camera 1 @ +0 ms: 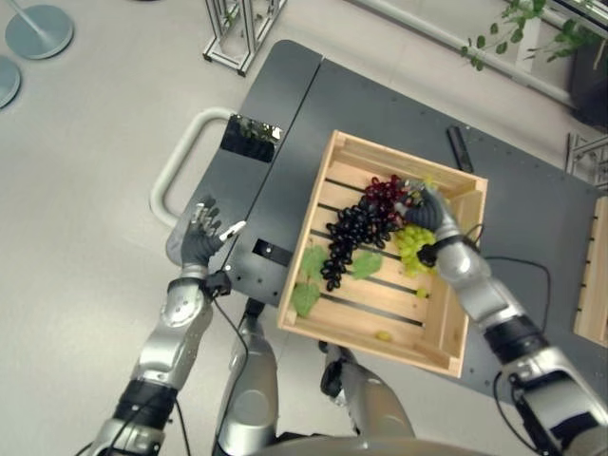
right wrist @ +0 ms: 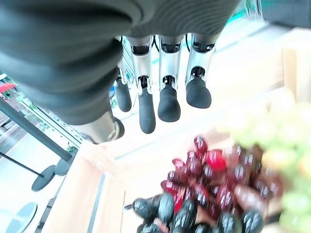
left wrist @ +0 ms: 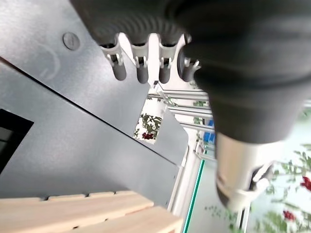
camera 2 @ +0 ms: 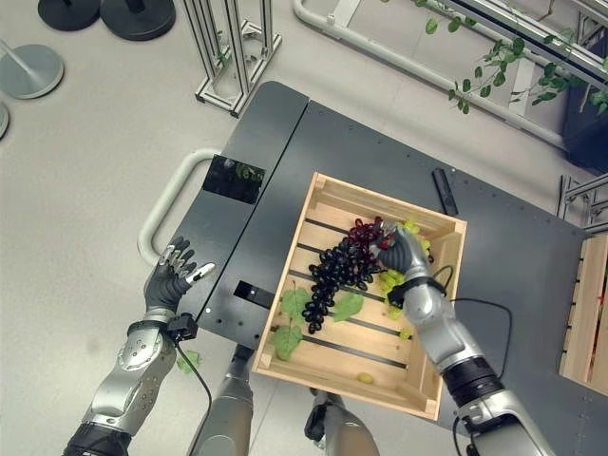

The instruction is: Pick up the fruits from the basket on one side to the basket on the other side

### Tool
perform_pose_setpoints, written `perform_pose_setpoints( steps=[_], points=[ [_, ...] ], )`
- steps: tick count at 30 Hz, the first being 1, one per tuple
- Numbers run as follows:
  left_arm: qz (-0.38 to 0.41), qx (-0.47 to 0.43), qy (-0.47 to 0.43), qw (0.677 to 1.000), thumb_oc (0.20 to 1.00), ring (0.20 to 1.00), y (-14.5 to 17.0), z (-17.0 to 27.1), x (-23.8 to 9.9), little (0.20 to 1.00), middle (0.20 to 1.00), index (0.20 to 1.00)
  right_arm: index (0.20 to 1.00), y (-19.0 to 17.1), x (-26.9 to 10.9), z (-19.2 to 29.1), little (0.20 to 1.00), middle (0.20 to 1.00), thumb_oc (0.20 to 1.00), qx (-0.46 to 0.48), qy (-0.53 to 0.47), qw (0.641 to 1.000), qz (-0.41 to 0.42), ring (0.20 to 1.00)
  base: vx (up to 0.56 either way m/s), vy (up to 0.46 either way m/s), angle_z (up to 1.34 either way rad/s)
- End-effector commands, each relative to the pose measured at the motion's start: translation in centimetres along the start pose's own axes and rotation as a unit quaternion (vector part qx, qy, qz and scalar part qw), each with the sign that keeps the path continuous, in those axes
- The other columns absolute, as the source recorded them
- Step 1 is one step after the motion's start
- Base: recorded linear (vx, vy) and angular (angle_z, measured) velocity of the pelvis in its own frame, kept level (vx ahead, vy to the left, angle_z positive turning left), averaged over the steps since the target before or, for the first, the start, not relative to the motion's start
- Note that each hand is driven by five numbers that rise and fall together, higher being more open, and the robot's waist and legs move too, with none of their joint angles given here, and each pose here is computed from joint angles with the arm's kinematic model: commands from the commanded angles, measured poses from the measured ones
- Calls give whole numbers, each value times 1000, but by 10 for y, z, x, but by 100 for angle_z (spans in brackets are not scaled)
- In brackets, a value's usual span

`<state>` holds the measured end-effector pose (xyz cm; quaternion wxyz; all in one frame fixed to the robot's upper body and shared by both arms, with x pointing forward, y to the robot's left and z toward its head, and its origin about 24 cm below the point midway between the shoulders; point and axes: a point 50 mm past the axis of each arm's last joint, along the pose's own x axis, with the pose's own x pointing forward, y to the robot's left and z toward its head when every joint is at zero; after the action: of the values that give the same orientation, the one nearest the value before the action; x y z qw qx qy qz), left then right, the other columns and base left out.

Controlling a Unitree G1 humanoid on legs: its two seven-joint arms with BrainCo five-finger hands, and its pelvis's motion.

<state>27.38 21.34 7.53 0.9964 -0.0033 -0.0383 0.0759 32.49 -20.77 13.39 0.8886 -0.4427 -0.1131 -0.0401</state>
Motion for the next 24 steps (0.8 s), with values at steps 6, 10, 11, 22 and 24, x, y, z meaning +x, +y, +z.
perform_pose_setpoints(
  steps=[6,10,11,22,24],
  points=[
    [-34,107,-47,993,1000,1000,14,22,-1,1000,1000,1000,200,-69,13,57,200,200,200,-104,-140,985,-4,200,3,-1,-1],
    [-61,116,-59,990,1000,1000,9,31,3,1000,1000,1000,200,-84,24,85,200,200,200,-145,-182,972,19,200,14,-2,-7],
    [-72,119,-69,988,1000,1000,5,36,5,1000,1000,1000,200,-86,29,98,200,200,200,-161,-200,966,30,200,15,-15,-6],
    [-83,85,-82,990,1000,1000,-5,41,7,1000,1000,1000,1000,-62,49,79,1000,1000,1000,-164,-140,973,86,1000,1,-2,0],
    [-88,68,-83,990,1000,1000,-9,40,5,1000,1000,1000,1000,-46,53,57,1000,1000,1000,-164,-92,977,102,1000,0,0,0]
  ],
)
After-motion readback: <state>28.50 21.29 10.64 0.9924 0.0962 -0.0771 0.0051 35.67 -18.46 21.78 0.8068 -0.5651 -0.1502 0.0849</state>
